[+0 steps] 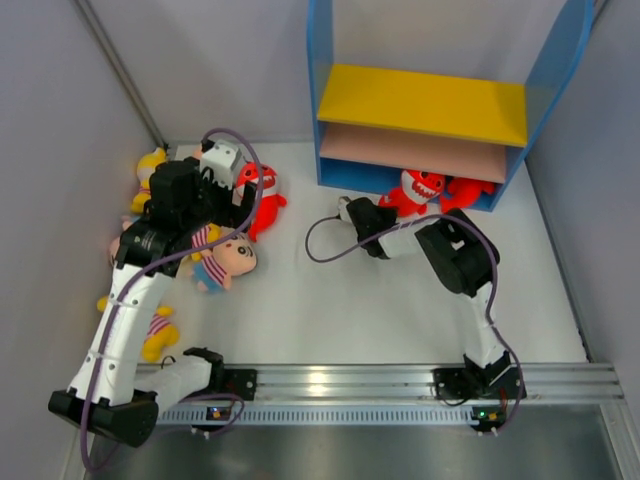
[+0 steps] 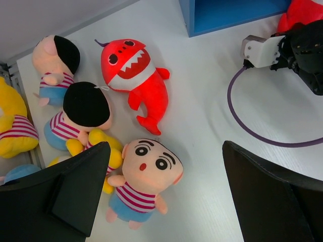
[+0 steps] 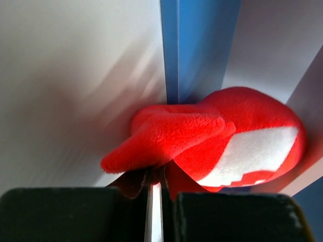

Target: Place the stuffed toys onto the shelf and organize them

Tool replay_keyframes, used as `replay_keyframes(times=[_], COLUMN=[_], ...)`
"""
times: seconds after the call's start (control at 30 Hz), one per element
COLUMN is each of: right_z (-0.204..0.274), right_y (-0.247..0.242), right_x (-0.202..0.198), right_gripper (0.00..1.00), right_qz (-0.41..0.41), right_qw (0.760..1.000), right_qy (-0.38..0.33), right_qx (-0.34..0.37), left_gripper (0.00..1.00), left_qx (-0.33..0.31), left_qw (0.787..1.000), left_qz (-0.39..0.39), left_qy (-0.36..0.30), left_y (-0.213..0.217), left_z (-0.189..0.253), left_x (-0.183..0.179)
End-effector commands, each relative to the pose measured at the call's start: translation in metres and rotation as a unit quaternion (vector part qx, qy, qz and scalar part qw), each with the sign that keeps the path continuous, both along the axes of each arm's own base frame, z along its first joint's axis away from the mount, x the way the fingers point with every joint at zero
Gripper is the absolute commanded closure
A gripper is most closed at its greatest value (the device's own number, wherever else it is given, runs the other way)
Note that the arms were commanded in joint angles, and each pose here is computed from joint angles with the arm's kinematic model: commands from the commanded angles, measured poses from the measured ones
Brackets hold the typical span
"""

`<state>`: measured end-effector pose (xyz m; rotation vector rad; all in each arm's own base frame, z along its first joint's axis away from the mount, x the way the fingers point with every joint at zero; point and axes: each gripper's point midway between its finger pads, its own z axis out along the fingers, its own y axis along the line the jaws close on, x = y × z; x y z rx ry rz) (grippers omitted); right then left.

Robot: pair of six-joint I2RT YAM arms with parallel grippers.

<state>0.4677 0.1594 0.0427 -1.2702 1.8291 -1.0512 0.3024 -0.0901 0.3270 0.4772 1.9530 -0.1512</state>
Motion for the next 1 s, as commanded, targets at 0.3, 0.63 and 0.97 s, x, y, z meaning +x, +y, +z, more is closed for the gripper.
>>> replay_keyframes(times=[0.3,0.63,0.97], right_z=[0.043,0.082,0.066], right_y=[-0.028,-0.056,-0.085], right_x=[-0.013,0.013,0.042], right_gripper=[1.00,1.00,1.00], right_qz=[0.186,0.170,0.185], right_qw=[0.974,0.973,0.965], right_qy=[0.099,0.116,0.081], right_qx=[-0.088,-0.100,-0.166], left_gripper=[0.01,0.01,0.01], left_qx=[0.008,0.002,0.002], left_qw=[1.000,1.000,1.000], left_qz=[-0.014,-0.016,-0.011], left_qy=[-0.009,-0.008,-0.015], left_y=[-0.002,-0.003,-0.001], left_z=[0.004,0.004,0.008], left_x=[0.000,-0.001,-0.004])
